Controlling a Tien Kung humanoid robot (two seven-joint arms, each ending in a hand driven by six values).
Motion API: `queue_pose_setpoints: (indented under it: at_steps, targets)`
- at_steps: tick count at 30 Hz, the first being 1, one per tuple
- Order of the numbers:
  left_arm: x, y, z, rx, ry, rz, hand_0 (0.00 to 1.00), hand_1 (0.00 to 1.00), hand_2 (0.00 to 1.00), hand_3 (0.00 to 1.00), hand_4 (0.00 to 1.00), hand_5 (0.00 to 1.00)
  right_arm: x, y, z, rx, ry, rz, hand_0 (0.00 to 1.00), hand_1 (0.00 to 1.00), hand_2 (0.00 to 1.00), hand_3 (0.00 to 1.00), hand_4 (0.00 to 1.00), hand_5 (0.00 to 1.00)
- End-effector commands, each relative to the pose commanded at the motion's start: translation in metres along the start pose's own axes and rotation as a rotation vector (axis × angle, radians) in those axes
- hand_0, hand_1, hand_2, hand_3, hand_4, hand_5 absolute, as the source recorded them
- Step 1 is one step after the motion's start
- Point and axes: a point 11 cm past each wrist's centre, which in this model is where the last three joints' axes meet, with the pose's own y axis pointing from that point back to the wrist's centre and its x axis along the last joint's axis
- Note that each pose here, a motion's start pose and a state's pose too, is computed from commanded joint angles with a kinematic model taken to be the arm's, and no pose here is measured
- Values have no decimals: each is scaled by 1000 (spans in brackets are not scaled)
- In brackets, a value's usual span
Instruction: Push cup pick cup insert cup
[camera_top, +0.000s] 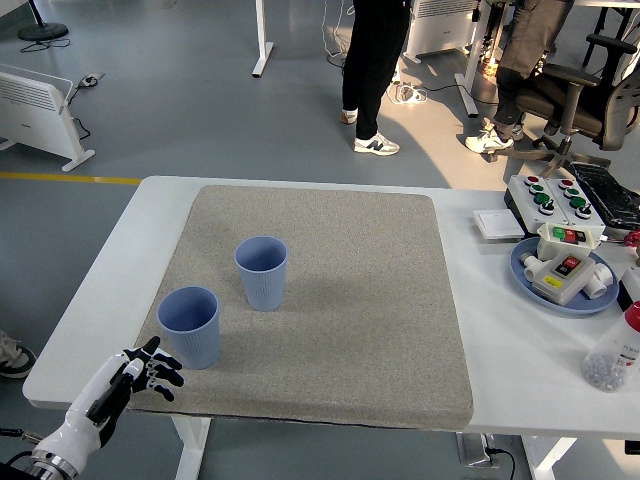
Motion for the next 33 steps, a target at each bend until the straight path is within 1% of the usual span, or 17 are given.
queue_pose_setpoints:
  at_steps: [1, 7, 8, 12, 19, 20, 23, 28, 33]
  targets:
    - [-1, -2, 0, -2, 0, -3, 491, 538, 476, 431, 633, 998, 0, 0, -1, 1, 0, 0, 529, 509, 567, 569, 128, 851]
    - [-7, -11, 5, -18, -5, -19, 491, 538, 476, 431, 633, 998, 0, 1, -3, 6, 1, -1, 529, 509, 567, 569, 128, 851]
    - [-7, -12, 5, -18, -5, -20, 567, 565, 477, 433, 628, 998, 0, 1, -3, 7, 1, -1, 529, 509, 567, 568, 126, 851]
    - [-9, -15, 5, -13, -14, -32, 567, 565, 477, 433, 628, 998, -1, 1, -4, 8, 2, -2, 529, 509, 567, 568, 126, 851]
    - [-12, -25, 2, 5, -22, -59, 579, 572, 483, 435, 628, 998, -2, 1, -6, 8, 10, -2, 529, 508, 567, 567, 125, 849]
    - [-12, -25, 1, 7, -21, -59, 603, 575, 492, 443, 623, 998, -2, 1, -6, 8, 11, -2, 529, 509, 567, 566, 124, 848]
    - [-13, -27, -2, 16, -23, -62, 603, 575, 492, 443, 623, 998, -2, 1, -5, 7, 11, -3, 529, 509, 567, 566, 124, 848]
    - [-13, -34, -1, 12, -35, -60, 619, 578, 494, 444, 630, 998, -3, 2, -5, 6, 14, -4, 529, 509, 567, 566, 124, 846]
    - [-8, -42, 3, 2, -46, -41, 619, 578, 495, 444, 632, 998, -3, 2, -6, 7, 15, -5, 529, 509, 567, 566, 125, 845]
